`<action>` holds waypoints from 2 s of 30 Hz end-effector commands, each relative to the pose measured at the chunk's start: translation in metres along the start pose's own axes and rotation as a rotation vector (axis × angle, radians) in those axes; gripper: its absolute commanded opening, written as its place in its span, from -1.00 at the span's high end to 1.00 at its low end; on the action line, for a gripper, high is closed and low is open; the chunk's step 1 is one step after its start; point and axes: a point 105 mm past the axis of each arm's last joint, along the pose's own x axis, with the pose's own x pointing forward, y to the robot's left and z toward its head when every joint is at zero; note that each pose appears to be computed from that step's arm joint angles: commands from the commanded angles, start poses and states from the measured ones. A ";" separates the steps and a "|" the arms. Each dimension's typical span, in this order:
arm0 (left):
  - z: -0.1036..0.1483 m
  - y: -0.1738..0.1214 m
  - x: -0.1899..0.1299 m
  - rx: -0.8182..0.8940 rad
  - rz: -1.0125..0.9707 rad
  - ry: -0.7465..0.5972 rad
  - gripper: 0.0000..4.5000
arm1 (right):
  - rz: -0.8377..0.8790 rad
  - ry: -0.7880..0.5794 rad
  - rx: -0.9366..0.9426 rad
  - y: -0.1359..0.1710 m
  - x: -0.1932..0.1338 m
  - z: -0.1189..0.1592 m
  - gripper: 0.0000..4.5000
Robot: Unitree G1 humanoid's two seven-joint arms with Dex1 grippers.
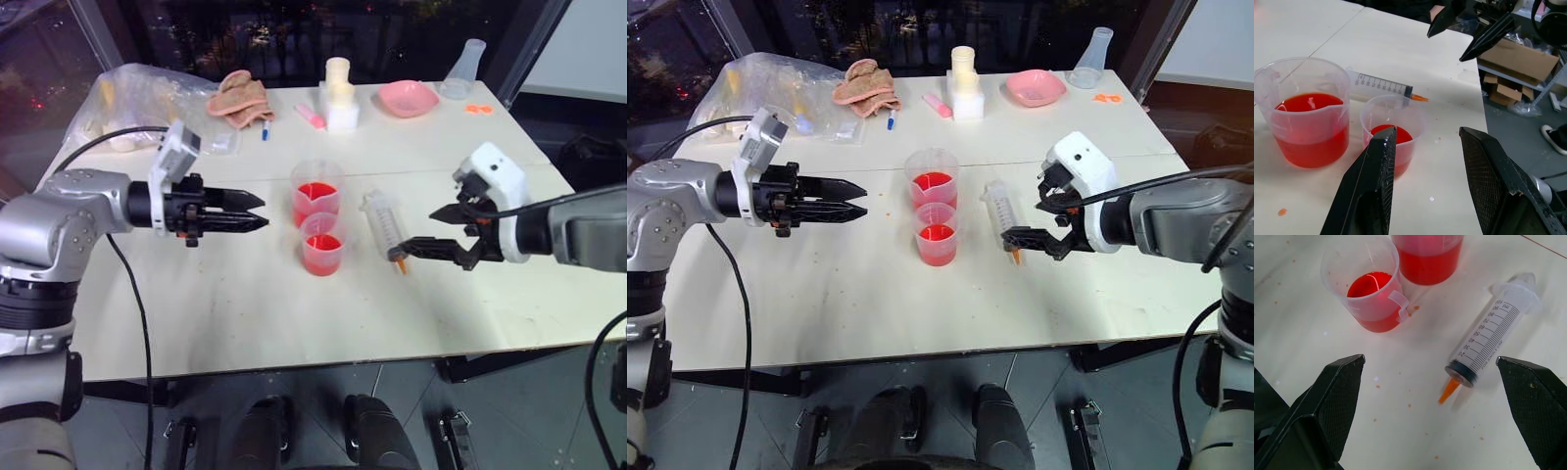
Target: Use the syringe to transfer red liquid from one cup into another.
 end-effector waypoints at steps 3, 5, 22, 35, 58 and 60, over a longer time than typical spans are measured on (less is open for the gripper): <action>0.012 -0.001 -0.001 0.041 0.007 -0.030 0.04 | -0.002 -0.014 -0.024 0.001 -0.006 0.007 -0.98; 0.013 -0.001 -0.001 0.036 0.006 -0.037 0.04 | 0.001 -0.011 -0.024 0.002 -0.006 0.006 -0.98; 0.017 -0.003 0.000 0.021 0.006 -0.066 0.04 | -0.033 0.051 -0.029 -0.003 -0.004 0.002 -0.98; 0.022 -0.002 0.002 0.019 0.015 -0.087 0.04 | -0.059 0.032 0.229 -0.036 0.023 0.048 -0.98; 0.021 -0.005 0.000 0.029 0.072 -0.106 0.04 | -0.327 0.348 0.356 -0.073 0.143 0.020 -0.98; 0.021 -0.006 0.000 0.029 0.075 -0.106 0.04 | -0.333 0.340 0.335 -0.076 0.146 0.020 -0.98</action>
